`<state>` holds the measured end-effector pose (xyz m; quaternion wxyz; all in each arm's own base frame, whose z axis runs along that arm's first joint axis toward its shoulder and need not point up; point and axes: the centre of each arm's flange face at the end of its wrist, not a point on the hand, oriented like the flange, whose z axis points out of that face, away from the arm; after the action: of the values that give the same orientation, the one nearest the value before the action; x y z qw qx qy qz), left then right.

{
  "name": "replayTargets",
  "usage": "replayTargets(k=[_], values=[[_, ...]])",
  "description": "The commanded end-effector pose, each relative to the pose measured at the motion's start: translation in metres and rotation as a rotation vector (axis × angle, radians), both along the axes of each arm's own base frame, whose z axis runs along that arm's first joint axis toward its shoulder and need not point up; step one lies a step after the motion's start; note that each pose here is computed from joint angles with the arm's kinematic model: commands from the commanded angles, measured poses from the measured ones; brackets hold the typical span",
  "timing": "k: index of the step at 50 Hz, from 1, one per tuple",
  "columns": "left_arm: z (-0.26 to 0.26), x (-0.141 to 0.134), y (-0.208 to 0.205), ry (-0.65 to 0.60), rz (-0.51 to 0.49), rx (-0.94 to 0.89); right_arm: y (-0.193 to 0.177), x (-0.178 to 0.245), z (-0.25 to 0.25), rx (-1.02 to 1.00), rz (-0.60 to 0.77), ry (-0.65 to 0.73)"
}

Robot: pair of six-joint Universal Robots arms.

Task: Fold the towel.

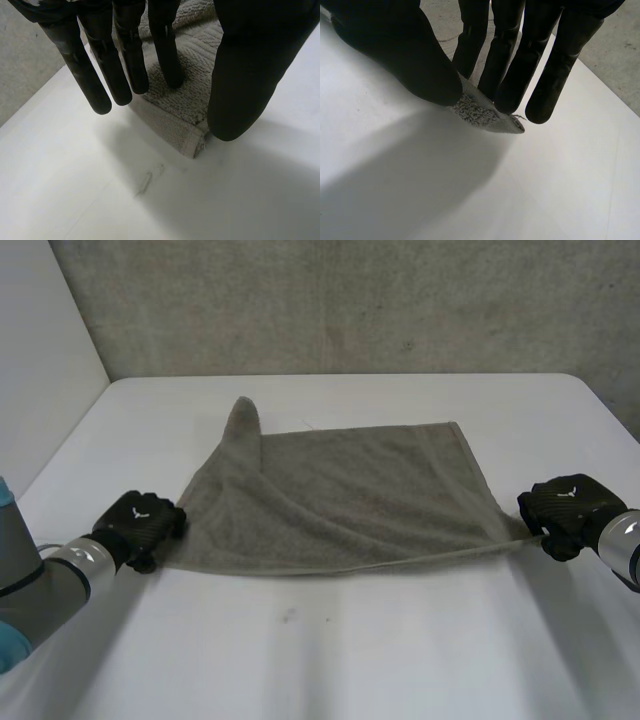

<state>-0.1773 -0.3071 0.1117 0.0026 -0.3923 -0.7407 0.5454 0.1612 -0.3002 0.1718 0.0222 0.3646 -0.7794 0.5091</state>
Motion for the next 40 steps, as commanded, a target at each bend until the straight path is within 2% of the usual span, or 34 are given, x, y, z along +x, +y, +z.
replayTargets(k=[1,20,40], values=[[-0.005,-0.001,-0.007,0.000,-0.002,0.002,0.000,0.001,0.000,-0.001,0.008,-0.004],[-0.007,-0.002,-0.024,0.003,0.000,-0.021,0.001,0.001,-0.005,0.009,0.014,-0.002],[-0.001,-0.011,-0.023,0.011,-0.023,-0.037,0.001,0.001,-0.005,0.012,0.015,-0.001]])
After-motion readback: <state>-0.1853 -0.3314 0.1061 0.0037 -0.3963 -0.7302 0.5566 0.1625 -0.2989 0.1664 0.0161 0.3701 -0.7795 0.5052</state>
